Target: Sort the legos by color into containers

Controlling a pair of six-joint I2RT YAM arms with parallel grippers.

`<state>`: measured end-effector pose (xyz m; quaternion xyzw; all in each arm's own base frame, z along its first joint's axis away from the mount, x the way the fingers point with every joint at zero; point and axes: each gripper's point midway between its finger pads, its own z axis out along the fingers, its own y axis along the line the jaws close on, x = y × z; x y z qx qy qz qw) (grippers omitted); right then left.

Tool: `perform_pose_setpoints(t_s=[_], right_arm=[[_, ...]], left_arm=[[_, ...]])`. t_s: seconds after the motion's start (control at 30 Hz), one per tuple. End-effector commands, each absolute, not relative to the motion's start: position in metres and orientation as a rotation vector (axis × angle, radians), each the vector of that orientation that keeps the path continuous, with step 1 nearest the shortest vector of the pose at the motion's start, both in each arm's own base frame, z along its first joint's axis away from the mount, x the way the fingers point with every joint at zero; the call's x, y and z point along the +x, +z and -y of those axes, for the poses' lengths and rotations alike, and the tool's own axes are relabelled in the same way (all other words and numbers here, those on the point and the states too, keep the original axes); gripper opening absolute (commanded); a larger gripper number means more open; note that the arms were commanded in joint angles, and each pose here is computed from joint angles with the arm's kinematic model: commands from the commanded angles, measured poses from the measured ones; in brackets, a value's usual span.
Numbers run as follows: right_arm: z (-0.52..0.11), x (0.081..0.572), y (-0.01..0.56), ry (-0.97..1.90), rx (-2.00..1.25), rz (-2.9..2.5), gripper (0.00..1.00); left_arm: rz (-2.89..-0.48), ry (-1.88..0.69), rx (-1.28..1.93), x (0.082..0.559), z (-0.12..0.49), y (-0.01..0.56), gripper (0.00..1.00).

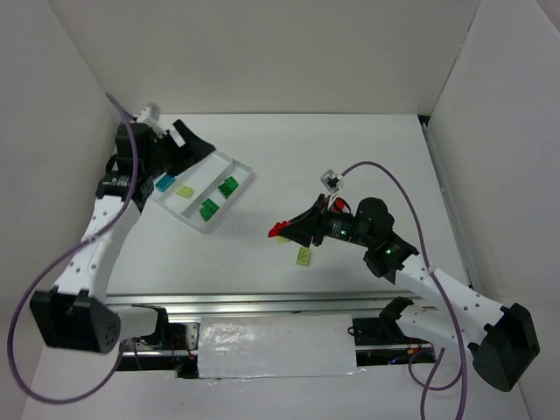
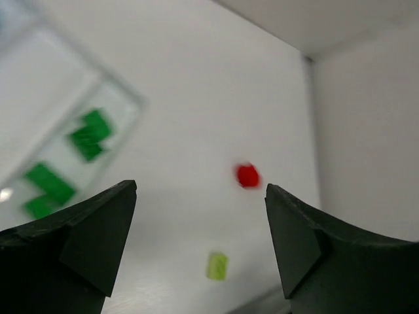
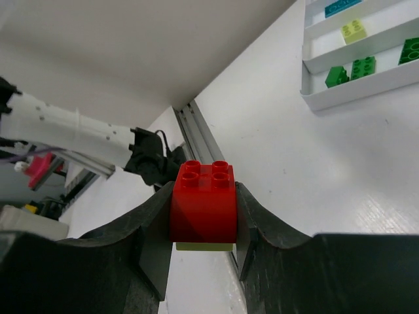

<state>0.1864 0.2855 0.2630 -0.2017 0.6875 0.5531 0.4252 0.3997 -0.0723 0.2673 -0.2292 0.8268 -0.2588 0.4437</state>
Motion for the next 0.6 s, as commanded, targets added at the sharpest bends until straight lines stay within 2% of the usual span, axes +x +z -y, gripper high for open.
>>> perform_pose_setpoints(t_s=[0.0,0.03,0.13,0.23,0.43,0.57], right_arm=[[-0.284,0.182,0.310,1.485,-0.491,-1.565,0.00],[-0.284,0.178,0.312,1.511,-0.507,-1.550,0.00],[-0.286,0.151,0.329,1.627,-0.640,-1.445,0.00],[-0.286,0.129,0.342,1.712,-0.772,-1.370,0.00],[-0.281,0.116,0.351,1.717,-0.827,-1.327,0.00],[-0.279,0.121,0.351,1.689,-0.795,-1.354,0.00]], left_arm=[[-1.906,-1.130,0.088,0.330,0.183,0.324,0.93],[-1.826,-1.207,0.246,0.300,0.211,0.345,0.94],[-1.730,-1.419,0.562,0.228,0.256,0.357,0.96],[-1.647,-1.509,0.759,0.180,0.276,0.362,0.96],[-1.568,-1.576,0.883,0.143,0.279,0.364,0.91],[-1.551,-1.624,0.912,0.132,0.285,0.361,0.84]])
